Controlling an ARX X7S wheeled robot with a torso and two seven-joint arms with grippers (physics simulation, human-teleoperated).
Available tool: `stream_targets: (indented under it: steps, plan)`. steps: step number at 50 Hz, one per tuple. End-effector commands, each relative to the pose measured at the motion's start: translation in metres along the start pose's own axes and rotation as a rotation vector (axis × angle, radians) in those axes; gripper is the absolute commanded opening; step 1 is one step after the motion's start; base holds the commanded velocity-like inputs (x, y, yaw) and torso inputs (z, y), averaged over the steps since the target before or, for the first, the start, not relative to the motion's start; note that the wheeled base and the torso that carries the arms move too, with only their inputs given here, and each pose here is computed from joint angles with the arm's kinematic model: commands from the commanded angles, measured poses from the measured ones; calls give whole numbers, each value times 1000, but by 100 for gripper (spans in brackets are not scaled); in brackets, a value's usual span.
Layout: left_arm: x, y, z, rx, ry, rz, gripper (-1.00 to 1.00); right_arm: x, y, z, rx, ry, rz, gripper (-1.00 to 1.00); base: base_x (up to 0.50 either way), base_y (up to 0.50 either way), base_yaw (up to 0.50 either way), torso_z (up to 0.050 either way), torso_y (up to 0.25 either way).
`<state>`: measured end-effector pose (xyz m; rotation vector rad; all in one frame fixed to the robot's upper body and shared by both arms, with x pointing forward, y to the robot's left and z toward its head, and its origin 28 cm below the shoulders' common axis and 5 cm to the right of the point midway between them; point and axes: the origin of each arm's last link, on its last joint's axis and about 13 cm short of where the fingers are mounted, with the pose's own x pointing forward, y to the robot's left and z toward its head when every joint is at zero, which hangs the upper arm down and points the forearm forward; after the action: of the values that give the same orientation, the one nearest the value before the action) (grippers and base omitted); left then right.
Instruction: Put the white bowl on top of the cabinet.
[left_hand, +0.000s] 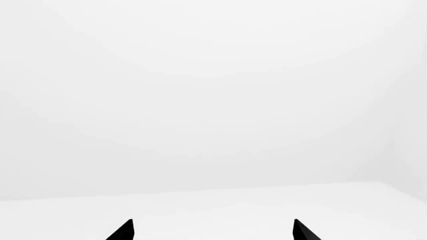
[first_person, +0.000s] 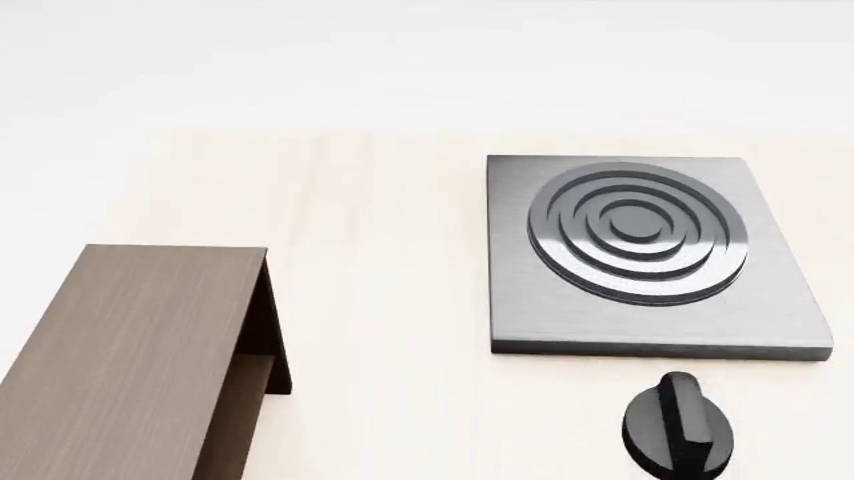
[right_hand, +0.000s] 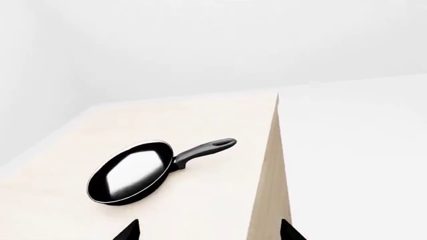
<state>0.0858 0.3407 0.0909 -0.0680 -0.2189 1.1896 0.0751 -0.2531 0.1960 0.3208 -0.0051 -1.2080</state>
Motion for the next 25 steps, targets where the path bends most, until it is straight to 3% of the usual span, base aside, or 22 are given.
stream_targets:
  steps: [1,17,25]
  plan:
    - [0,-1,0,3,0,-2,100,16,2,-6,-36,79,-29,100,0,0,0,0,0]
    - [0,0,0,3,0,-1,100,21,7,-7,-66,112,-34,100,0,0,0,0,0]
    - [0,-1,-1,4,3,-4,100,17,16,-5,-41,164,22,100,0,0,0,0,0]
